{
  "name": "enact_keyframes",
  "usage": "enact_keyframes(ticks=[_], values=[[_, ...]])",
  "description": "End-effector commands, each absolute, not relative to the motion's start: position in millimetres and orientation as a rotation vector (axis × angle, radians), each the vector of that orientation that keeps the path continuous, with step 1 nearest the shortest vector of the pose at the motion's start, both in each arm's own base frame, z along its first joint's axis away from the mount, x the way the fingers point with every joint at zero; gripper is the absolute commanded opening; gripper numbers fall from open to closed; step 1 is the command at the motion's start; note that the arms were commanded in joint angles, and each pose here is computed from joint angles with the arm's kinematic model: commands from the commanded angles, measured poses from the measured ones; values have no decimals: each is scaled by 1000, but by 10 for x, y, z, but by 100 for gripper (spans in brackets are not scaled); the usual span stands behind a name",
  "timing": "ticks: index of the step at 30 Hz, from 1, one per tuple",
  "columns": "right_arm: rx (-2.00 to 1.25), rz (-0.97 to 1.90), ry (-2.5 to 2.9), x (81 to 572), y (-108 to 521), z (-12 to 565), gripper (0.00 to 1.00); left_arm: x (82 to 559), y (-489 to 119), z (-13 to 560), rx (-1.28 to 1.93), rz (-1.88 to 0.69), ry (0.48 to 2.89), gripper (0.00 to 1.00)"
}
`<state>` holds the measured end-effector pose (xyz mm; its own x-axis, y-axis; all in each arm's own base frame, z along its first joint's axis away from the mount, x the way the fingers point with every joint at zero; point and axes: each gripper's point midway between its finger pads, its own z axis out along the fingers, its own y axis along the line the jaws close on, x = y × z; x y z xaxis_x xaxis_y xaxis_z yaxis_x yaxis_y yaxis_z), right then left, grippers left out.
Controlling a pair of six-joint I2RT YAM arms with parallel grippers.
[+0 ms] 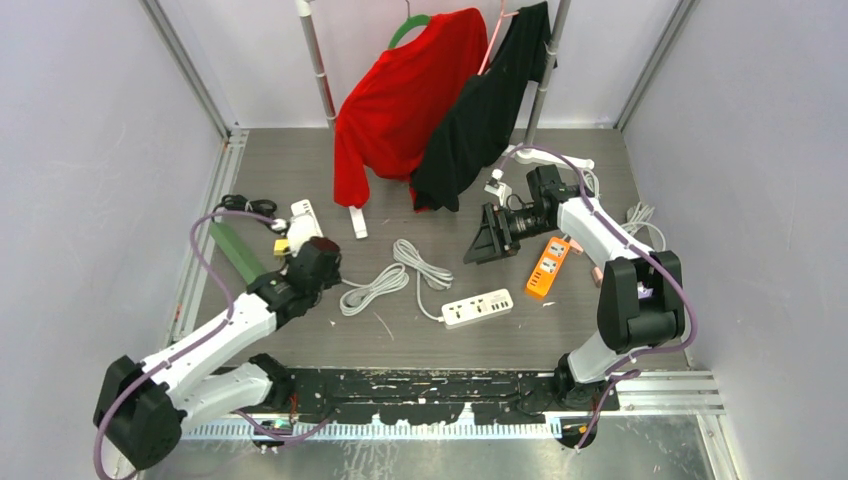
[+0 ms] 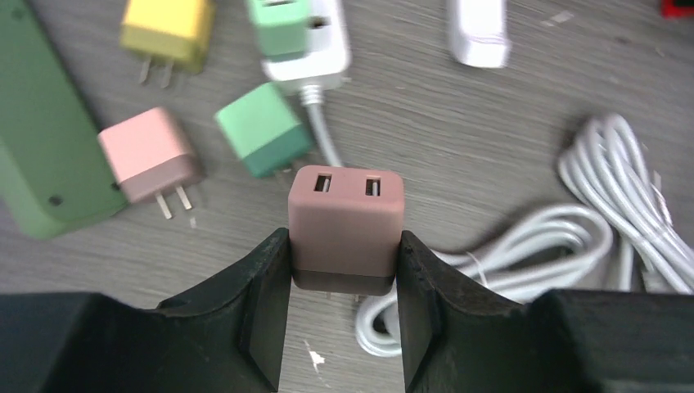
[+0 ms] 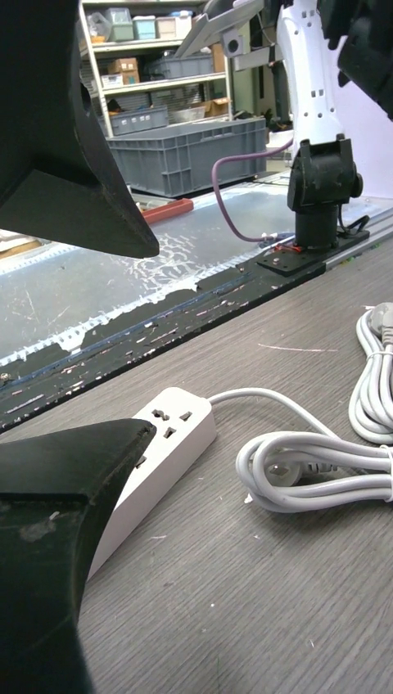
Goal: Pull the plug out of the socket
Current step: Place the plug at the center of the board.
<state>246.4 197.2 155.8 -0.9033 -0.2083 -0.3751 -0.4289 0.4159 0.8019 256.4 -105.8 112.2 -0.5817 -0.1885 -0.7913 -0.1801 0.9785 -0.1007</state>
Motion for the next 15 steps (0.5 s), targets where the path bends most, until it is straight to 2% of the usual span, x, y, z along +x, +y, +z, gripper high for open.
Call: enact_keyframes(ticks=[1, 15], values=[[-588, 1473, 2421, 2544, 1981, 1633, 77, 2528, -770, 1000, -529, -57, 2188, 0], [-587, 1467, 2426, 2547, 1974, 1626, 77, 2378, -274, 609, -887, 86, 2257, 0]])
